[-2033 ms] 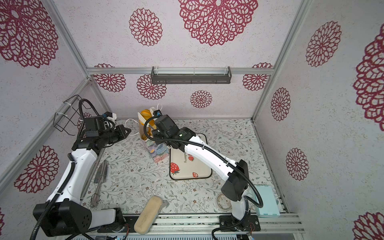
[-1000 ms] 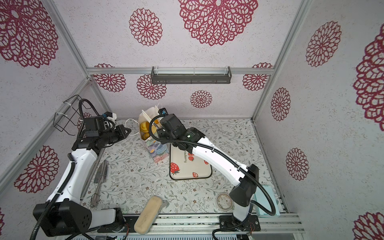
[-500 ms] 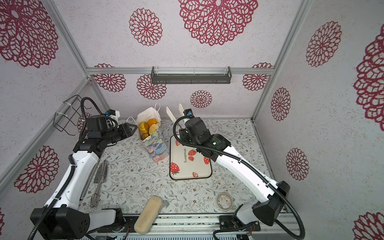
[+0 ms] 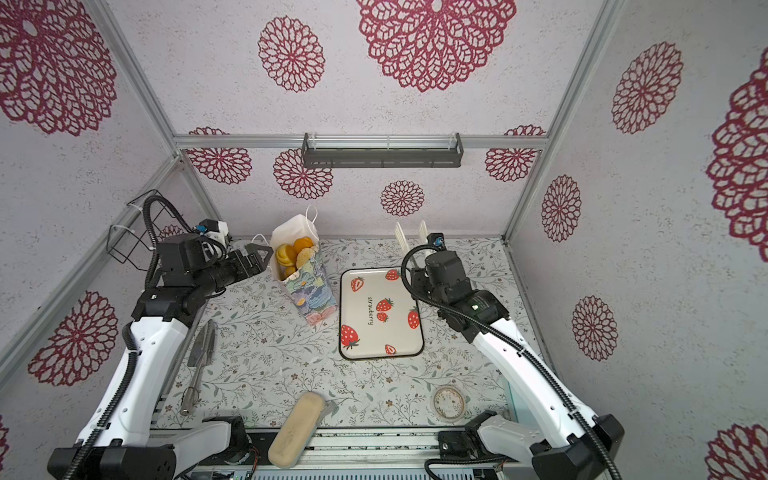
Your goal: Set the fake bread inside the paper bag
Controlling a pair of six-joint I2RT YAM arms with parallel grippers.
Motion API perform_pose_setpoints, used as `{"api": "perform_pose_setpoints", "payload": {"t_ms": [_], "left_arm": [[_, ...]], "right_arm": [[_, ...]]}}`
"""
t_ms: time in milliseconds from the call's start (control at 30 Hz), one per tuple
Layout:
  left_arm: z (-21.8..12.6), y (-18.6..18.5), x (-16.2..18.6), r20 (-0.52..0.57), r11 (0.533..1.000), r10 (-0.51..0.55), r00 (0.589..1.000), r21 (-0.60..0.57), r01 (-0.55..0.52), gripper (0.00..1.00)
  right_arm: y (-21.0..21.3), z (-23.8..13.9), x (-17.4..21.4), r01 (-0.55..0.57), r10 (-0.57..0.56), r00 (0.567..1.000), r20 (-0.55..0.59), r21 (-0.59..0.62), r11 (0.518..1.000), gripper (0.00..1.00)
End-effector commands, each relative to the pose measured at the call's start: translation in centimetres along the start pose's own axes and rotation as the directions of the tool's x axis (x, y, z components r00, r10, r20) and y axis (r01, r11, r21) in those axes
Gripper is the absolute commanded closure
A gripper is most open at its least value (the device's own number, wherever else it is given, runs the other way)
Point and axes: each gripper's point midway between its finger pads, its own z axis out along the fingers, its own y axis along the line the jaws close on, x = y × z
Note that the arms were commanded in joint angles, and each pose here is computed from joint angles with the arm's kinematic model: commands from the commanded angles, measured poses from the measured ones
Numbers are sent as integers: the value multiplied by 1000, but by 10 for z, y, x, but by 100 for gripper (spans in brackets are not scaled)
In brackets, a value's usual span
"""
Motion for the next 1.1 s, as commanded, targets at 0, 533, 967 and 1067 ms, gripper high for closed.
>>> {"api": "perform_pose_setpoints", "payload": {"t_ms": [0,533,967,1067], "left_arm": [[-6,6,10,-9,999,-1,1000,-33,1,2],[-11,53,54,-33,976,-45,998,-213,37,3],[-5,105,74,30,900,-133,991,-414,133,3],[-4,111,71,52,885,-136,989,-442,145,3]], "right_arm": [[-14,-10,-13,-70,70,996,62,-5,998,49],[-74,26,26,-186,189,981,-36,82,979,49],[-118,63,60,-253,275,954,-122,170,952,49],[-128,72,69,-267,295,945,-140,192,945,49]]}}
